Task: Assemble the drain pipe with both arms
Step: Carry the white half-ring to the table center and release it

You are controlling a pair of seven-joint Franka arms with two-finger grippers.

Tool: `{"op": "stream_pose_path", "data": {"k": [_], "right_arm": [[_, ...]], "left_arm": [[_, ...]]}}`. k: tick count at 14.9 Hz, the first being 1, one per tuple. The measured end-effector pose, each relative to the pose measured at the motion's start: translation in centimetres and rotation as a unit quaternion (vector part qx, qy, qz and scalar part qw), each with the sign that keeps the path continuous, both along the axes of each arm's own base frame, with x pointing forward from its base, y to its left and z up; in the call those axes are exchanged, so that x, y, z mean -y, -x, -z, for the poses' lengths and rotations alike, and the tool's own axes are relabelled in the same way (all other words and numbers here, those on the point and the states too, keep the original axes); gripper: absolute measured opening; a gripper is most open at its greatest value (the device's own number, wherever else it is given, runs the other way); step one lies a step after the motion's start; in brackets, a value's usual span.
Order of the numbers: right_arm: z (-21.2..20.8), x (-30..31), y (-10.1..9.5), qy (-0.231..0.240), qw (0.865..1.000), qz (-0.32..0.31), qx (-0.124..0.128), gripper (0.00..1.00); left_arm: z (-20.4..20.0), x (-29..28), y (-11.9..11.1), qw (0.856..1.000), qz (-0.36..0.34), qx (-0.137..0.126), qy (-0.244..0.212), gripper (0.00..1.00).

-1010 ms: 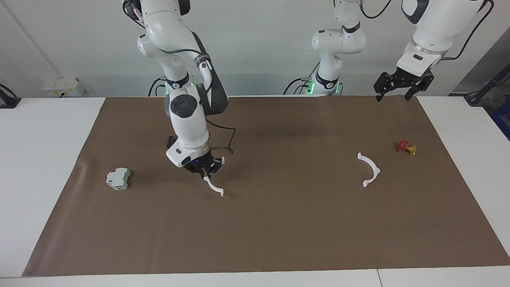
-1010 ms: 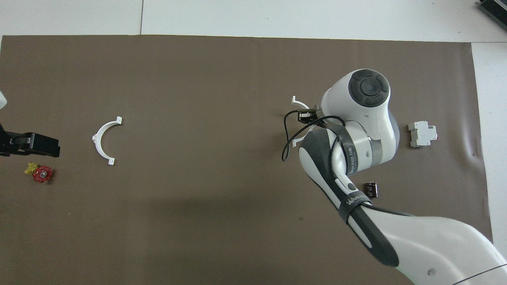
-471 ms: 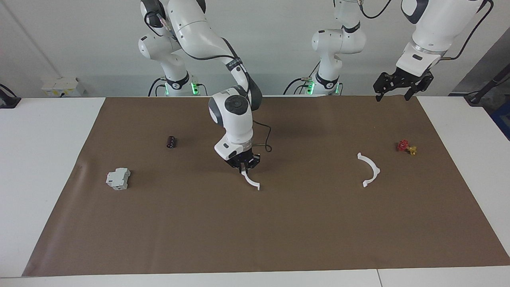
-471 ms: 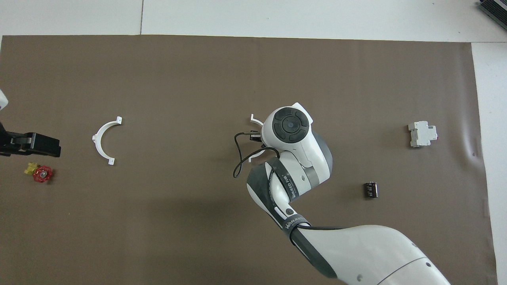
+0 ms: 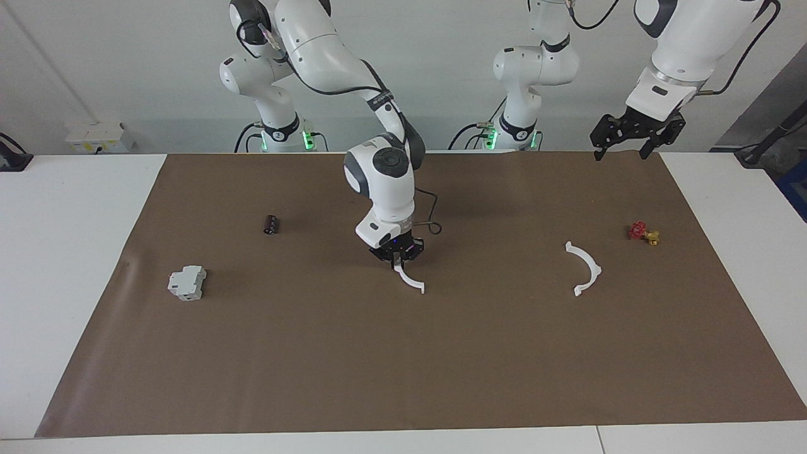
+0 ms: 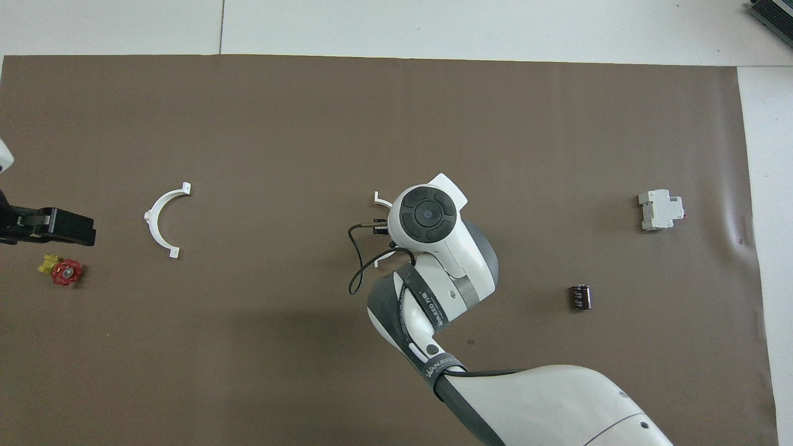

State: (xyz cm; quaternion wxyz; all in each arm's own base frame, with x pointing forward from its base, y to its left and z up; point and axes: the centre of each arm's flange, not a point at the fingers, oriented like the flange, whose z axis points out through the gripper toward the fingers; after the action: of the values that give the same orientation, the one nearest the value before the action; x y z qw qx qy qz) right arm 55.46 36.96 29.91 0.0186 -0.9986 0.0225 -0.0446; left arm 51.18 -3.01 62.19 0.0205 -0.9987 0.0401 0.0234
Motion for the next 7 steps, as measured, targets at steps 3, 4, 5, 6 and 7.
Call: {"op": "stream_pose_path", "data": {"k": [3, 4, 5, 6, 7], "right_arm": [[0.09, 0.17, -0.08, -0.001, 1.000, 0.001, 0.002, 0.21], [0.08, 0.22, -0.12, 0.000, 1.000, 0.002, 0.002, 0.27], [0.08, 0.22, -0.12, -0.001, 1.000, 0.004, 0.003, 0.37], [0.00, 0.14, -0.11, -0.002, 1.000, 0.008, 0.003, 0.47], [-0.24, 0.03, -0.12, -0.003, 1.000, 0.011, 0.004, 0.59]], "left_arm": [[0.00, 0.00, 0.00, 1.000, 0.000, 0.000, 0.000, 1.00], [0.00, 0.00, 0.00, 1.000, 0.000, 0.000, 0.000, 1.00], [0.01, 0.00, 0.00, 1.000, 0.000, 0.000, 0.000, 1.00], [0.02, 0.00, 0.00, 1.000, 0.000, 0.000, 0.000, 1.00], [0.02, 0.00, 0.00, 1.000, 0.000, 0.000, 0.000, 1.00]]}}
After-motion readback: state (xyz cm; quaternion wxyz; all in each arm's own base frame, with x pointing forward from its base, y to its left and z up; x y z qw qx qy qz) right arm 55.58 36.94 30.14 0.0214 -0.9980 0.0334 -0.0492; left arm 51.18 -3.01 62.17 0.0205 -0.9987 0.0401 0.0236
